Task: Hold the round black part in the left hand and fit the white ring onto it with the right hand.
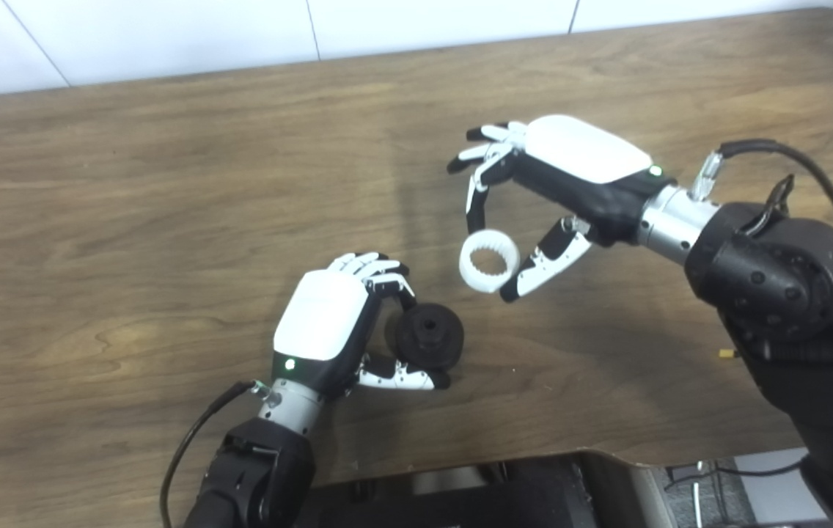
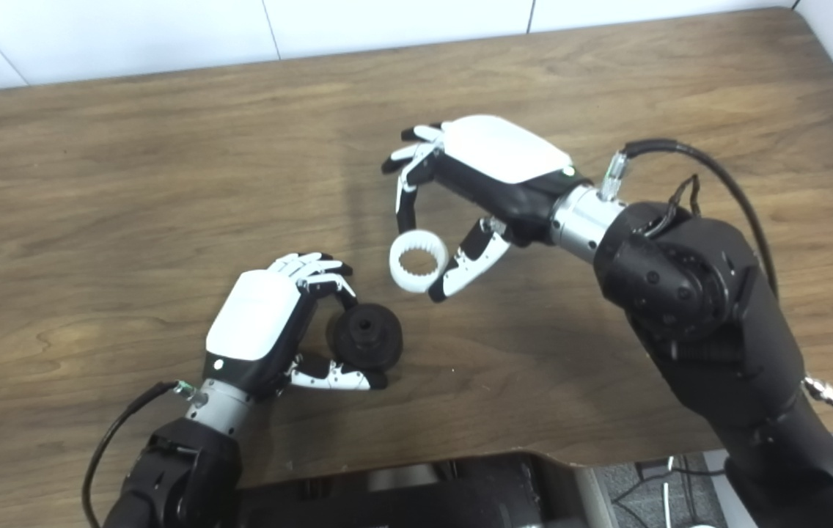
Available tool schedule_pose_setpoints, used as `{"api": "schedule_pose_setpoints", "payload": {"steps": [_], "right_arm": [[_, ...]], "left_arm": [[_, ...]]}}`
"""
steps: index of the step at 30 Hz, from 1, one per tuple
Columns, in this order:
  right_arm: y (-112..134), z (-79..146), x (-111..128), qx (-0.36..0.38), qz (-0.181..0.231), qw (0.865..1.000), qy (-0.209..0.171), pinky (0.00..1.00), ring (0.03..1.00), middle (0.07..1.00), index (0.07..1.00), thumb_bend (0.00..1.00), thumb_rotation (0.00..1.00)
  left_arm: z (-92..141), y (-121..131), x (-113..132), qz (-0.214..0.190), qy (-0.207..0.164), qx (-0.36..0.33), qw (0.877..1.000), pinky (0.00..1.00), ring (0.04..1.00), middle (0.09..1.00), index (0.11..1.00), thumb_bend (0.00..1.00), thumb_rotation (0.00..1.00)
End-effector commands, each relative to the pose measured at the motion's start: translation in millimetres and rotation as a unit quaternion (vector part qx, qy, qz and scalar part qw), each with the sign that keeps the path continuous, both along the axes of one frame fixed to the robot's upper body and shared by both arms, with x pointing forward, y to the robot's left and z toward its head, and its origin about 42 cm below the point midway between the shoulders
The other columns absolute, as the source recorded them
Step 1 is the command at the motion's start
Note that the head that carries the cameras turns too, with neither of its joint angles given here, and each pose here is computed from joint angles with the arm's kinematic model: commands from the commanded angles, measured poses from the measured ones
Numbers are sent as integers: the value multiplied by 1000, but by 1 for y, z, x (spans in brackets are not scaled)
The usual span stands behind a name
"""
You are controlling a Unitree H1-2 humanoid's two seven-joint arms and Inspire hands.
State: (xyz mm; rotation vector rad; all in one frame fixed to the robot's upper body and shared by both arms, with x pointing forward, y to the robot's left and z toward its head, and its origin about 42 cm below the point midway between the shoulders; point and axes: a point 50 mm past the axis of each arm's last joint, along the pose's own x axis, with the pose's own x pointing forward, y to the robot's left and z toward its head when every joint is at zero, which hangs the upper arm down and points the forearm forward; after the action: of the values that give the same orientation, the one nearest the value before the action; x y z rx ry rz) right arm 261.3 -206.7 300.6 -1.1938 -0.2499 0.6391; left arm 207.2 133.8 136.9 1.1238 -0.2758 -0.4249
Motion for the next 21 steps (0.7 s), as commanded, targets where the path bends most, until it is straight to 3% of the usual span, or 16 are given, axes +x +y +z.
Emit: {"api": "schedule_pose_setpoints", "payload": {"steps": [1,13,21], "right_arm": [[7,12,-5,4,23,999,-42,1000,974,865,481,524,143],[27,-5,-11,-7,56,998,-33,1000,982,872,482,523,143],[34,-10,-10,-22,67,996,-46,1000,978,874,483,522,143]], "left_arm": [[-2,-2,0,-7,11,10,1000,866,839,774,486,519,53],[-2,-5,-1,-6,11,11,1000,861,836,776,486,519,53],[-1,-6,0,-6,8,14,1000,855,833,771,485,519,54]]}}
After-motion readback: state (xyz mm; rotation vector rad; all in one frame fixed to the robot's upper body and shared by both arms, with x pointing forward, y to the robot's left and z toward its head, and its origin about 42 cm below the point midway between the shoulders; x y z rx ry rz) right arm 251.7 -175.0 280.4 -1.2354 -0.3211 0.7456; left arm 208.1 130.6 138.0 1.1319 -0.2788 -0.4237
